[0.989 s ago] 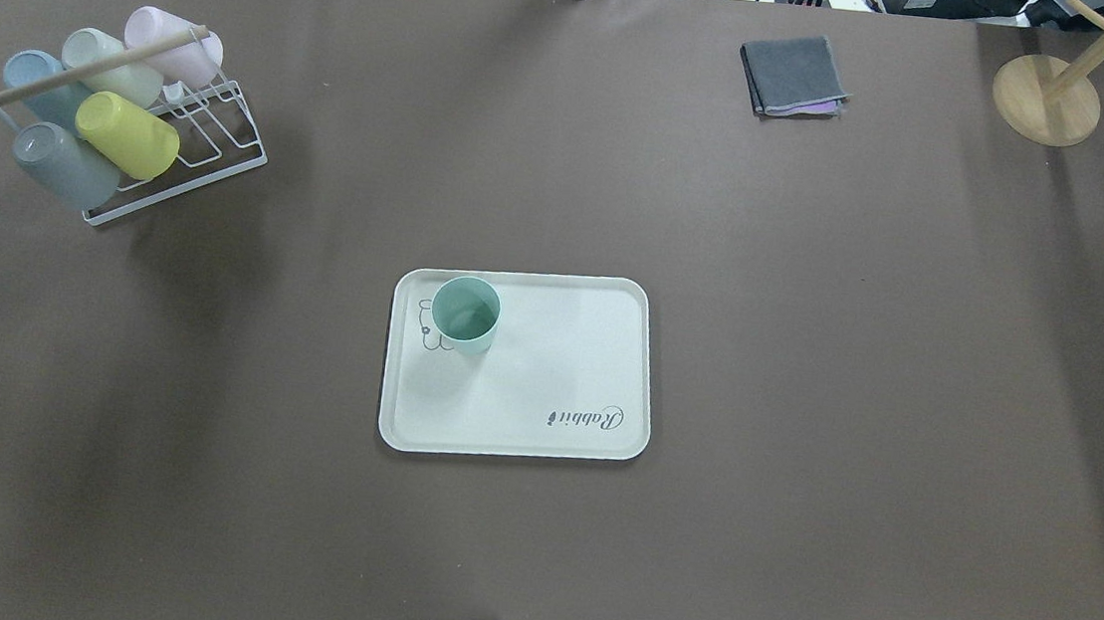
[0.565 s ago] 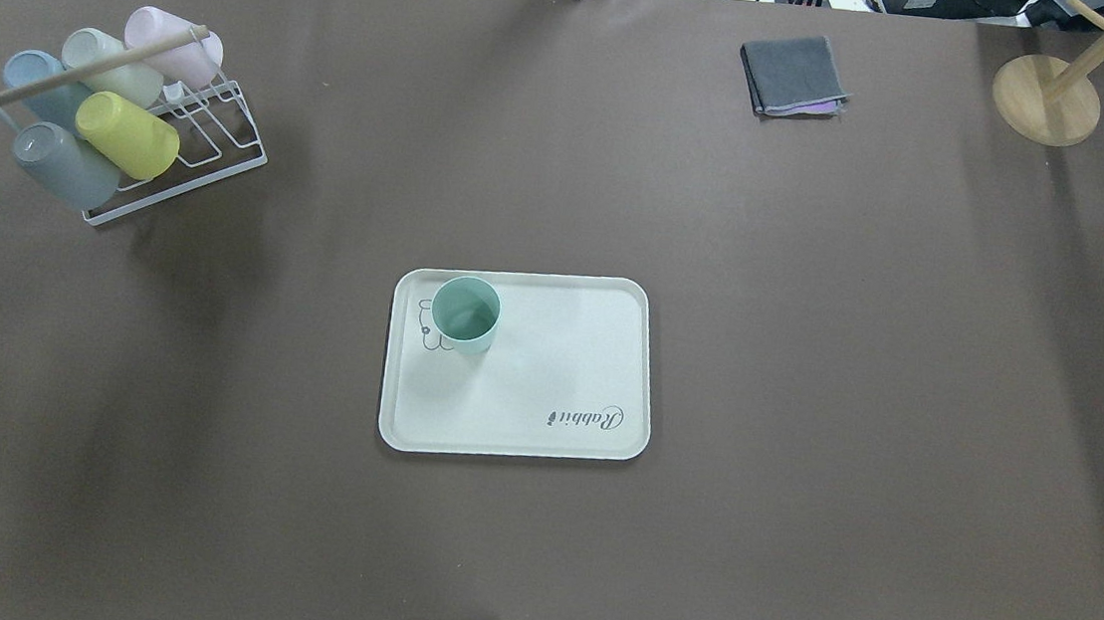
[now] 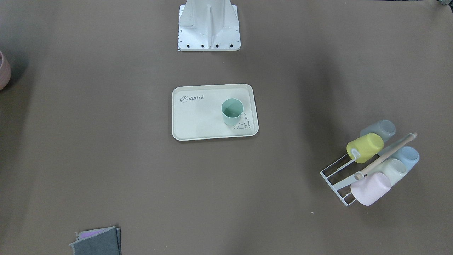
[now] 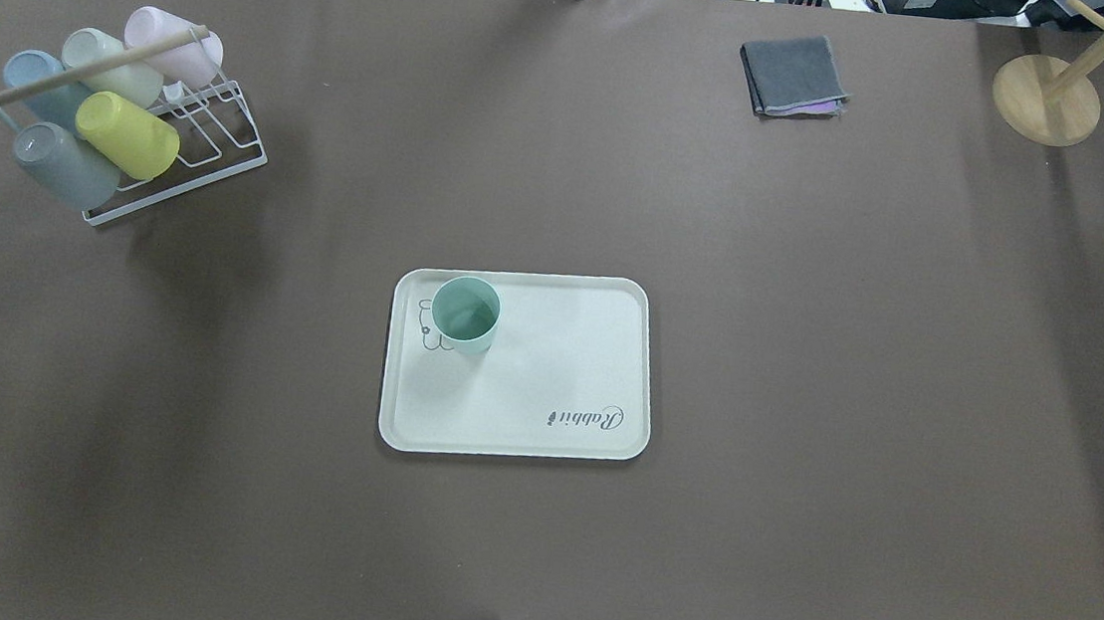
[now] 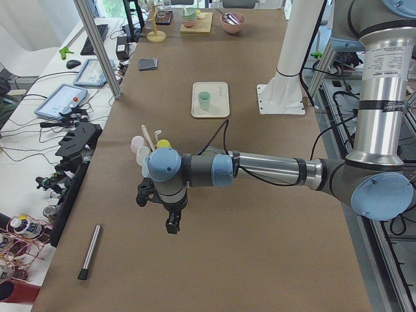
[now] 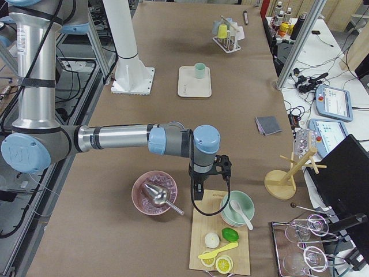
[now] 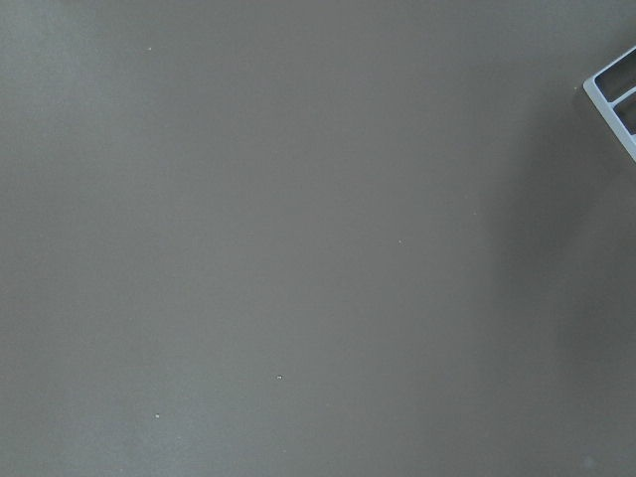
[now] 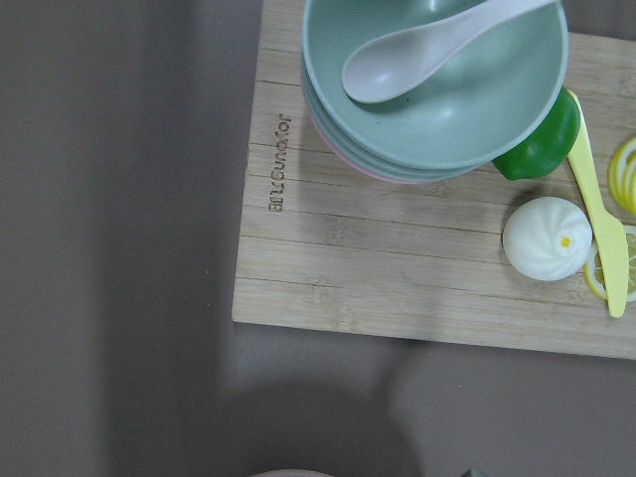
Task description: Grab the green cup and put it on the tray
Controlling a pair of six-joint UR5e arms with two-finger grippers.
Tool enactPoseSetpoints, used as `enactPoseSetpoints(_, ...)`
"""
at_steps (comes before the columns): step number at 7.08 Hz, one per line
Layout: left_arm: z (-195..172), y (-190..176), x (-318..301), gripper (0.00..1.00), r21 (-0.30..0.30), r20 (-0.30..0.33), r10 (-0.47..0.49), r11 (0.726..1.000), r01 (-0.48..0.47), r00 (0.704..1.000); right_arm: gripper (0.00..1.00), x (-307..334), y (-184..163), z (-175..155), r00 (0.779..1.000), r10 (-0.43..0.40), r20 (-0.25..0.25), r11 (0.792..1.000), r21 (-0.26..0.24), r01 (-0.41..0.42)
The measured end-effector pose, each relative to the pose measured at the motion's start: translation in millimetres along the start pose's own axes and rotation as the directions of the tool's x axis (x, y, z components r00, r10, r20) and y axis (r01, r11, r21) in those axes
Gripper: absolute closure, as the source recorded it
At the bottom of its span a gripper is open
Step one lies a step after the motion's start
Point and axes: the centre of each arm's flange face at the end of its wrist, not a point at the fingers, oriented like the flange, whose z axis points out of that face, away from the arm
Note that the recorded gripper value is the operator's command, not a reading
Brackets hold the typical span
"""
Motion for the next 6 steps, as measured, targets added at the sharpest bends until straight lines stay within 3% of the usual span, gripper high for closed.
enactPoseSetpoints(6, 1.4, 2.4, -0.9, 0.01, -0.003, 0.000, -0.002, 1.000, 0.002, 1.000, 0.00, 0.9, 0.4, 0.9, 1.000, 0.000, -0.001, 1.000, -0.002, 0.000)
